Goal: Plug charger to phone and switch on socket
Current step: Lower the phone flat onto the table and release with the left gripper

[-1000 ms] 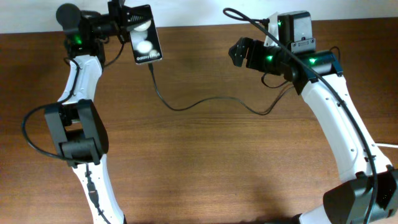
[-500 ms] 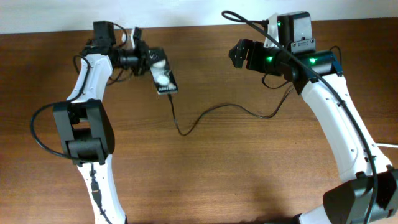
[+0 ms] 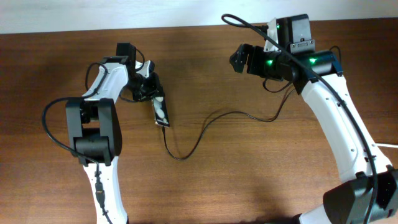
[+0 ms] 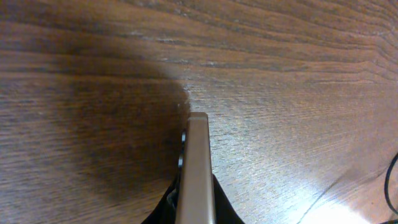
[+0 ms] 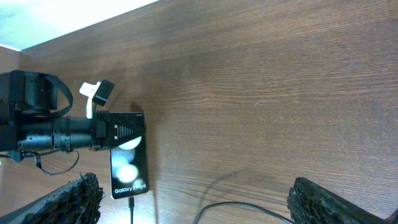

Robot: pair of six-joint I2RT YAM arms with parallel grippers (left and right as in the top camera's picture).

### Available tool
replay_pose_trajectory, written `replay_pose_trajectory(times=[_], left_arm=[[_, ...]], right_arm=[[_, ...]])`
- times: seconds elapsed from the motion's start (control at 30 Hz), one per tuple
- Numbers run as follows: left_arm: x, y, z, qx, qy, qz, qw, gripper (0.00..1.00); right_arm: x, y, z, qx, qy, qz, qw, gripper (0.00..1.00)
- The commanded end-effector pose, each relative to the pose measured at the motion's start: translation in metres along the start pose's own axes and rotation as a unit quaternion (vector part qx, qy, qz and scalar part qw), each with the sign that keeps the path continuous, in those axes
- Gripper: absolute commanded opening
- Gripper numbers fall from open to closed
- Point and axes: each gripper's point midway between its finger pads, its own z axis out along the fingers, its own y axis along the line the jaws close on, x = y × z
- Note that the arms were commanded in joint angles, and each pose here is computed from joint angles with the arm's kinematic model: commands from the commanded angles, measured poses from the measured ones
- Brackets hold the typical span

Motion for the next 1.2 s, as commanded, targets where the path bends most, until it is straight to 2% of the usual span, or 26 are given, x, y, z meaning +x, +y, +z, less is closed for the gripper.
replay_pose_trajectory(times=[0.0, 0.07, 0.17, 0.3, 0.33, 0.37, 0.4, 0.5, 0.77, 0.87, 1.03, 1.17], left_arm=[[0.014, 0.014, 0.011, -0.021, 0.015, 0.0, 1.0, 0.0], [0.014, 0.014, 0.011, -0.021, 0.015, 0.0, 1.0, 0.0], [0.014, 0.014, 0.011, -0.021, 0.015, 0.0, 1.0, 0.25], [0.018, 0.015, 0.01, -0.023, 0.023, -0.005, 0.999, 0.43], [0.019, 0.018, 0.01, -0.031, 0.025, -0.006, 0.999, 0.57], [0.022, 0.023, 0.01, -0.046, 0.029, -0.009, 0.998, 0.89], [0.023, 0.024, 0.01, -0.047, 0.031, -0.011, 0.998, 0.98], [0.026, 0.026, 0.009, -0.052, 0.036, -0.014, 0.998, 0.99], [0.045, 0.08, -0.008, -0.21, 0.065, -0.028, 0.975, 0.99], [0.046, 0.082, -0.012, -0.219, 0.068, -0.029, 0.973, 0.99], [0.022, 0.057, -0.055, -0.231, 0.061, 0.039, 0.97, 0.99], [-0.009, -0.003, -0.123, -0.221, 0.0, 0.124, 0.967, 0.99]], right_arm=[[-0.007, 0.004, -0.009, -0.001, -0.015, -0.011, 1.0, 0.99], [-0.007, 0.004, -0.009, -0.001, -0.015, -0.011, 1.0, 0.99], [-0.007, 0.004, -0.009, -0.001, -0.015, -0.011, 1.0, 0.99], [-0.007, 0.004, -0.009, -0.001, -0.015, -0.011, 1.0, 0.99], [-0.007, 0.004, -0.009, -0.001, -0.015, -0.011, 1.0, 0.99], [-0.007, 0.004, -0.009, -0.001, -0.015, -0.011, 1.0, 0.99], [-0.007, 0.004, -0.009, -0.001, -0.015, -0.011, 1.0, 0.99], [-0.007, 0.004, -0.009, -0.001, -0.015, -0.011, 1.0, 0.99], [-0.007, 0.004, -0.009, -0.001, -0.015, -0.011, 1.0, 0.99], [-0.007, 0.004, -0.009, -0.001, -0.015, -0.011, 1.0, 0.99], [-0.007, 0.004, -0.009, -0.001, -0.015, -0.011, 1.0, 0.99], [-0.004, 0.001, -0.004, 0.002, -0.007, -0.009, 1.0, 0.99]])
